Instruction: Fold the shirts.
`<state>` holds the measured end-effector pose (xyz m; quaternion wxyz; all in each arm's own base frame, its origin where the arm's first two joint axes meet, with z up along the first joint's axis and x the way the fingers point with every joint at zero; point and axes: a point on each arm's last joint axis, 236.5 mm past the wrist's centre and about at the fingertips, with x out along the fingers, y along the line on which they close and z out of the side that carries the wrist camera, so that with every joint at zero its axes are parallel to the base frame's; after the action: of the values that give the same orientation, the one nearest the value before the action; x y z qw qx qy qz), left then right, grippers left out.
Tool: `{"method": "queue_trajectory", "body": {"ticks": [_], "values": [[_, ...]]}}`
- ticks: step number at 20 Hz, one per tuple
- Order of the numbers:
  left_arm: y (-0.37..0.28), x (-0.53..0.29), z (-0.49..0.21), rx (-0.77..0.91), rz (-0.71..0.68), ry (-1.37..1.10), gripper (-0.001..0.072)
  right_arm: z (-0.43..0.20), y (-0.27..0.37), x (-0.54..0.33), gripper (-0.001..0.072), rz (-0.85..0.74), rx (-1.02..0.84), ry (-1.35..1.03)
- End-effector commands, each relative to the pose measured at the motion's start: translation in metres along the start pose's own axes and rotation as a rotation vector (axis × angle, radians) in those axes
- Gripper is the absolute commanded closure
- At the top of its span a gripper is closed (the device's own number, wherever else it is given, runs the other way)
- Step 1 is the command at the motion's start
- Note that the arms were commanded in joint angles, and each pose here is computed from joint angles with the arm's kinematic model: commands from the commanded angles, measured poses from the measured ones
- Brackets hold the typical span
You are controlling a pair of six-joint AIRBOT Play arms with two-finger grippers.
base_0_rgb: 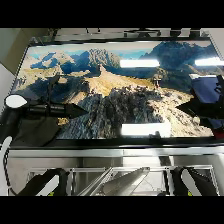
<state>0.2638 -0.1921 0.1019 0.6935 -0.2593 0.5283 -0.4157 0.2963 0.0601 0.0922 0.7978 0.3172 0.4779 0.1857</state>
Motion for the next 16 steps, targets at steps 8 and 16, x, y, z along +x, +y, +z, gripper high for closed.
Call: {"method": "queue_trajectory", "body": {"ticks": [8,16], "values": [[-0.0128,-0.0050,-0.0199,0.010,0.006,-0.034,0.0700,-0.0112,0.0225,0.0090,0.0693,0.072,-0.038,0.014],[-0.0104,-0.0052,-0.0160,0.026,0.016,-0.050,0.0699,-0.0166,0.0240,0.0090,0.0692,0.080,-0.038,0.037]]}}
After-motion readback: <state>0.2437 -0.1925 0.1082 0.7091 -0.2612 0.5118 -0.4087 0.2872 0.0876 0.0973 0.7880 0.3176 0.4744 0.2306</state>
